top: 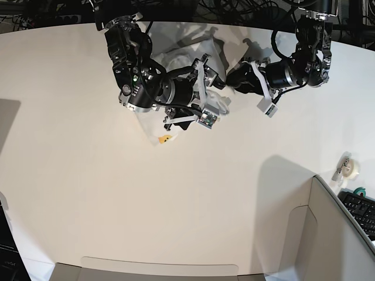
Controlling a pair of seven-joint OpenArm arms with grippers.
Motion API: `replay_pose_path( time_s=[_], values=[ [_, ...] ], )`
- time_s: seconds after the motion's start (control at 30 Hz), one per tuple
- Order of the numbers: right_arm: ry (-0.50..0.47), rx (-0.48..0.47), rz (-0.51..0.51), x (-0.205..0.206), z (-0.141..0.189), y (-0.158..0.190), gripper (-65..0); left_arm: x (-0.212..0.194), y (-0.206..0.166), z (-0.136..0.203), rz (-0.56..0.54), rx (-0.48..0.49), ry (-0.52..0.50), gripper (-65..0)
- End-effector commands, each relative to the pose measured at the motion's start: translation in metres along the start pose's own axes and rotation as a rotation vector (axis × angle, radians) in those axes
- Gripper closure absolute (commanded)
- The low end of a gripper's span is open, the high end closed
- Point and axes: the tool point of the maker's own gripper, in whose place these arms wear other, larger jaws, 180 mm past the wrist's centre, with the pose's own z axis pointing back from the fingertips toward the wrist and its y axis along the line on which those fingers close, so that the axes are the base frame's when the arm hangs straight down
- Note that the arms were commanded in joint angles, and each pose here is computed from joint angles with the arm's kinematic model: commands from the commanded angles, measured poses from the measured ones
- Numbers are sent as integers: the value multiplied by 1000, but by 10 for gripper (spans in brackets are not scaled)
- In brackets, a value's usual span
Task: Layout the t-shirt on the table in an organized manner, then fold the t-shirt properly
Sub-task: 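Grasp the strip end with the right gripper and fold it over the stack, then grasp the bundled shirt with both grippers and lift its edges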
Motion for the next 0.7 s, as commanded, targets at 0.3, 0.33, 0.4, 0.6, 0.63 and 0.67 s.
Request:
replay_pose_path(
  time_s=[0.3, 0.33, 0.4, 0.6, 0.63, 0.67],
  values=[
    [-183, 74, 2, 49, 13, 6, -431, -29, 22, 5, -2, 105, 140, -227],
    [-188, 55, -13, 48, 16, -1, -431, -29, 22, 5, -2, 105, 140, -227],
    [-192, 19, -49, 43, 21, -16, -430, -29, 22, 5, -2, 105, 138, -227],
    [-147, -134, -114, 10, 49, -73, -300, -23, 26, 10, 0, 120, 116, -226],
    [-137, -162, -125, 4, 53, -80, -248, -18, 30, 15, 2, 135, 96, -221],
    [-121, -193, -135, -3, 58, -89, -179, -11, 36, 22, 5, 155, 70, -212]
  ],
)
